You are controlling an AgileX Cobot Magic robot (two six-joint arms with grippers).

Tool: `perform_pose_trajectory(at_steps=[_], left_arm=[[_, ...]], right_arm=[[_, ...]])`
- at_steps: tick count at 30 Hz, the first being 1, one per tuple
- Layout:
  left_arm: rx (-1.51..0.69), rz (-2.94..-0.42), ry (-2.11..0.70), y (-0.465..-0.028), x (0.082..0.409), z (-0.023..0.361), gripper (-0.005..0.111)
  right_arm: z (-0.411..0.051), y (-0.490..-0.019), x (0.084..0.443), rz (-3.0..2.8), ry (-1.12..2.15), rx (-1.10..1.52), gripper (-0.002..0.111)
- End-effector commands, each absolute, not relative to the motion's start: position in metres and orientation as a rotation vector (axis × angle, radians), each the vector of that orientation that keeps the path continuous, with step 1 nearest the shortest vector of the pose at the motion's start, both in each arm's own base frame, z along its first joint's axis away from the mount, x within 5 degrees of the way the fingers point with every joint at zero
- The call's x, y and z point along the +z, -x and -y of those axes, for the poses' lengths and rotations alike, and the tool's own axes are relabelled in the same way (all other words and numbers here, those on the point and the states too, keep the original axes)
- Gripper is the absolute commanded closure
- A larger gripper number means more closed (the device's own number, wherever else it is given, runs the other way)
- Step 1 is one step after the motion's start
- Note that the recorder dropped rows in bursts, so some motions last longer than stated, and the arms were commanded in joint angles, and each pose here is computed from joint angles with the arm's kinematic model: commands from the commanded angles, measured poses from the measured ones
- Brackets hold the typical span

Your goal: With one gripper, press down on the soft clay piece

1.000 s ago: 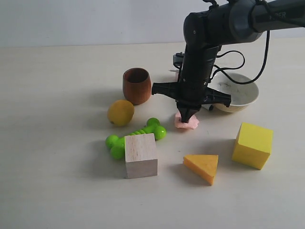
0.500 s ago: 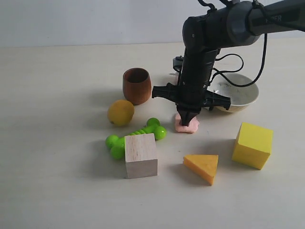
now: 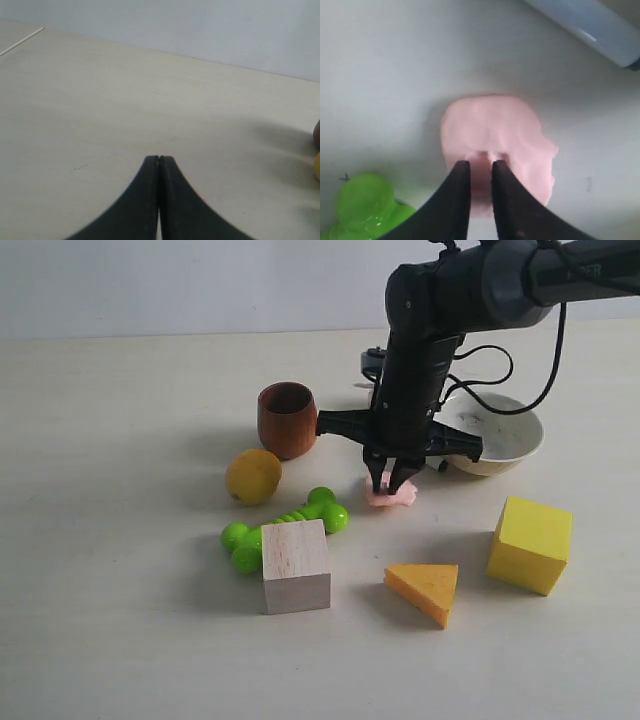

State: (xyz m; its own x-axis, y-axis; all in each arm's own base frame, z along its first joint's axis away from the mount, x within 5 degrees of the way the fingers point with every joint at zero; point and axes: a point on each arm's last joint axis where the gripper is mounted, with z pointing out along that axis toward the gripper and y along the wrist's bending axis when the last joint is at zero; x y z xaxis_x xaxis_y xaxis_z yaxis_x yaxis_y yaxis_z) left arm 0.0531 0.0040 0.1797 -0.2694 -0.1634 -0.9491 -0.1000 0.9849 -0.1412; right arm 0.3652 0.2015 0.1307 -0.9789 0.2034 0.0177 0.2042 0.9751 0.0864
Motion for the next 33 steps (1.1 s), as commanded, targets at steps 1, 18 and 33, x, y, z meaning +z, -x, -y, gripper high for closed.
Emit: perform_pose_trajectory(at_steps=[1, 18, 33], left_arm=[[-0.066, -1.834, 0.186, -0.053, 0.181, -0.004, 0.107], [-0.066, -1.834, 0.186, -0.053, 0.181, -0.004, 0.107], [-0.066, -1.834, 0.186, -0.053, 0.181, -0.004, 0.107]], right_arm=[[-0.200, -0.365, 0.139, 3.141, 0.285, -0.130, 0.083], [-0.200, -0.364, 0.138, 3.128, 0.288, -0.126, 0.077], [-0.204, -0.361, 0.127, 3.060, 0.334, -0.151, 0.065]])
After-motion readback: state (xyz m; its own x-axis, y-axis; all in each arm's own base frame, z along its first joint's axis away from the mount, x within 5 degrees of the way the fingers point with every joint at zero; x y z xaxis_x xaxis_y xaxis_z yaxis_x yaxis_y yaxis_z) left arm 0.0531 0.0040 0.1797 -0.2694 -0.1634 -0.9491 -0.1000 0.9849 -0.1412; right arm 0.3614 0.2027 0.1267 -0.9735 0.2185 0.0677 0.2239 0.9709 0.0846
